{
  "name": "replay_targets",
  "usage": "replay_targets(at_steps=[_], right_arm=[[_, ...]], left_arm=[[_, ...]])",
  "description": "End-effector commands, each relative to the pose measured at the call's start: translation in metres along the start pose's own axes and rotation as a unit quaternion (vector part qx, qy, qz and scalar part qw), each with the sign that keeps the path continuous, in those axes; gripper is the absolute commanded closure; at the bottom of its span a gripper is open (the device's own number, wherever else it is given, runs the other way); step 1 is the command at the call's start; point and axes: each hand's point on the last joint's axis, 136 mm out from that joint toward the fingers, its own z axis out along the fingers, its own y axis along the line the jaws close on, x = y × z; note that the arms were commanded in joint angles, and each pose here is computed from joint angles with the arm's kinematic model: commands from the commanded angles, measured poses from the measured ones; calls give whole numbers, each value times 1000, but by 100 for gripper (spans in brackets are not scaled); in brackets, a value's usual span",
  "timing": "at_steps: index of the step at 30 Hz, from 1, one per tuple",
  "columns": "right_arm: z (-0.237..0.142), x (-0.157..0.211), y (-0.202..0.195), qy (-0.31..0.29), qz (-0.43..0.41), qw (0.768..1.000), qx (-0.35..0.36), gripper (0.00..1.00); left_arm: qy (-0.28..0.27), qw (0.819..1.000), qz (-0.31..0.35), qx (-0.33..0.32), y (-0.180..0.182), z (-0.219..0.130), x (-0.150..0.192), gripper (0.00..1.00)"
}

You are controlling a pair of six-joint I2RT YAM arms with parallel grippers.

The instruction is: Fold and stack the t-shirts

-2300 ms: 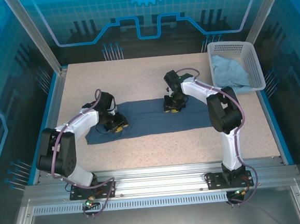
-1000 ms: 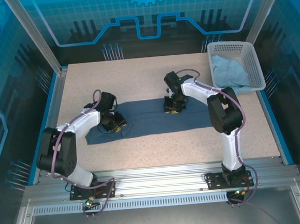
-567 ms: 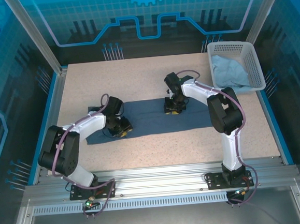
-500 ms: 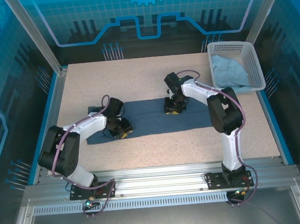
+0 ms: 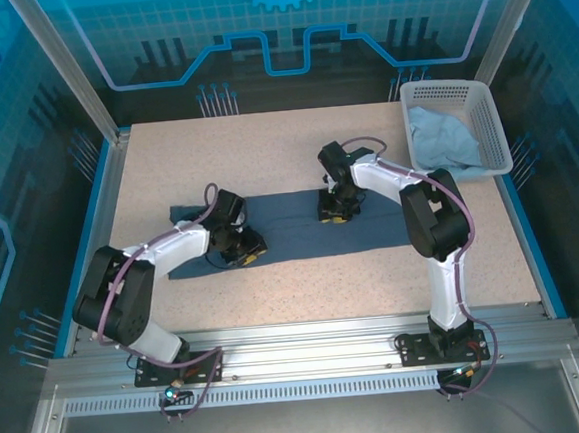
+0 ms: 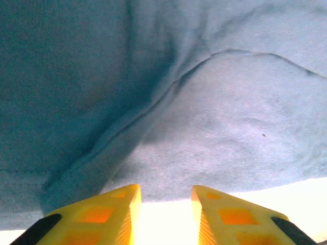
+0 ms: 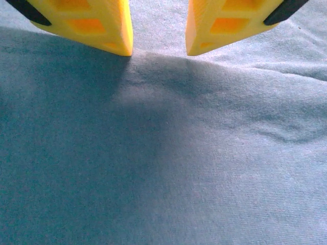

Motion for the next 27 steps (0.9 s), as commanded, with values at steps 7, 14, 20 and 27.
replay_targets(at_steps=[7, 14, 20, 27], right_arm=[[-11, 4, 10, -7, -9, 1000, -13, 67], [-10, 3, 10, -6, -9, 1000, -12, 67], [-10, 2, 11, -7, -8, 1000, -12, 67], [-7, 2, 10, -5, -6, 1000, -13, 67]], left_arm=[[-51, 995, -18, -82, 41, -24, -32, 54], [0, 999, 1, -54, 26, 6, -30, 55], [6, 999, 23, -36, 5, 10, -21, 56], [1, 999, 27, -35, -4, 5, -16, 57]])
